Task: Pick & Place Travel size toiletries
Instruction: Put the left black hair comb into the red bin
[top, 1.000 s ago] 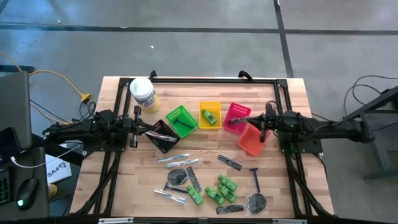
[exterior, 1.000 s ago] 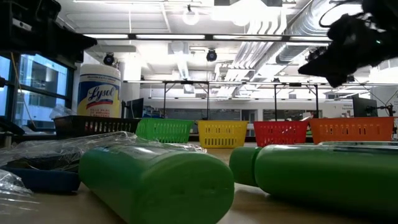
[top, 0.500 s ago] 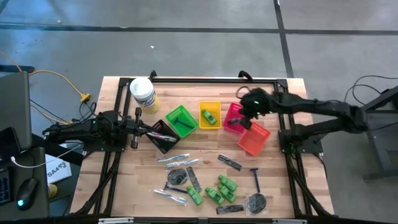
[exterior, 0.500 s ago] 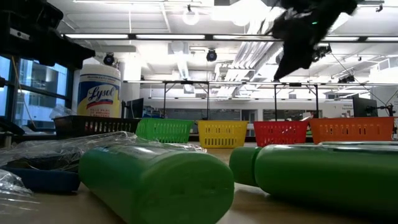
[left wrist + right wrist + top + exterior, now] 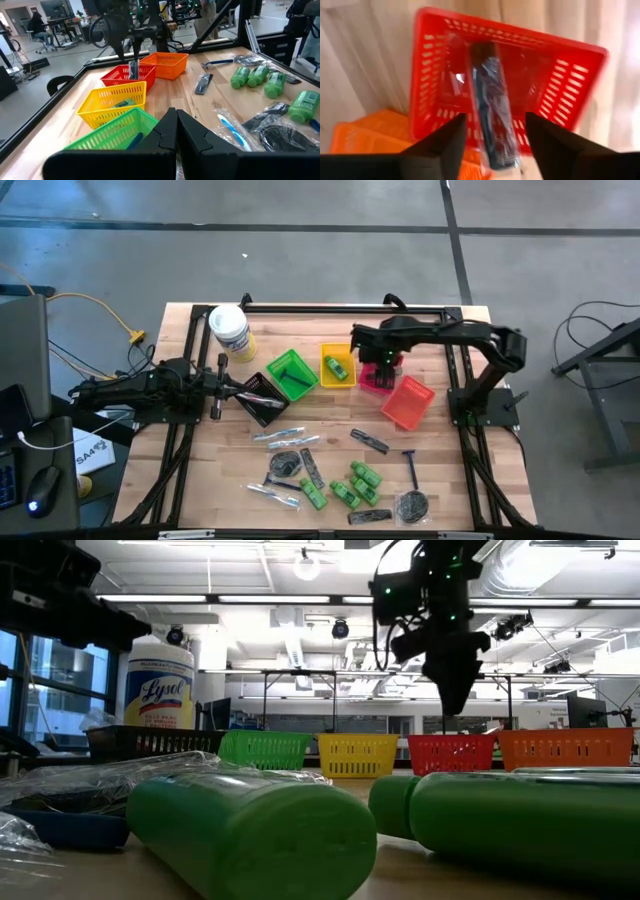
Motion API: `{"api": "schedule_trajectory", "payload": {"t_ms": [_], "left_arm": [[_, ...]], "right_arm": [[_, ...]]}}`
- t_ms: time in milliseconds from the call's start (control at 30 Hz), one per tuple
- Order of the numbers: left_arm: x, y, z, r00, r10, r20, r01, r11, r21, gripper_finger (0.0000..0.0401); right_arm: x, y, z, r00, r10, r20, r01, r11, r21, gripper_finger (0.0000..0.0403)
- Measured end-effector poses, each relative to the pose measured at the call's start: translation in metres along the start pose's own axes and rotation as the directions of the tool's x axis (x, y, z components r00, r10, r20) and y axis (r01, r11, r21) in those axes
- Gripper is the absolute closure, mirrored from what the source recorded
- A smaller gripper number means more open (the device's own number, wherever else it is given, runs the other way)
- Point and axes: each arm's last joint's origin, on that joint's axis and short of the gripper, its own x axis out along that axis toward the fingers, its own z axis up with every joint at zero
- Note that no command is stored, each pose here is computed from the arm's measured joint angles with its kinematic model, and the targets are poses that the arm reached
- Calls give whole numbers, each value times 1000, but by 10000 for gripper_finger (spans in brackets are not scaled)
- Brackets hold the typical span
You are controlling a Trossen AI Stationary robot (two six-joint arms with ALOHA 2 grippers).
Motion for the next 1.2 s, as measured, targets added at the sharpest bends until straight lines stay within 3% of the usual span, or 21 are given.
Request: {"api": "schedule_trajectory", "payload": {"t_ms": [200,400,667,1200], "left_arm": [[0,0,-2,1000,-5,-22,5,1000,12,401],[0,-1,-4,999,-8,-40,8,1000,5,401],[0,-2,-4,998,-46,-35,46,999,-7,401],[0,-3,-4,997,-70,-32,71,997,7,401]], "right_arm": [[8,0,7,1000,25,6,-25,999,-46,156],[8,-2,10,998,30,51,-24,994,-110,163],[14,-14,5,1000,8,20,-7,998,-69,164],[30,-11,-3,1000,-11,-13,10,999,-53,164]]}}
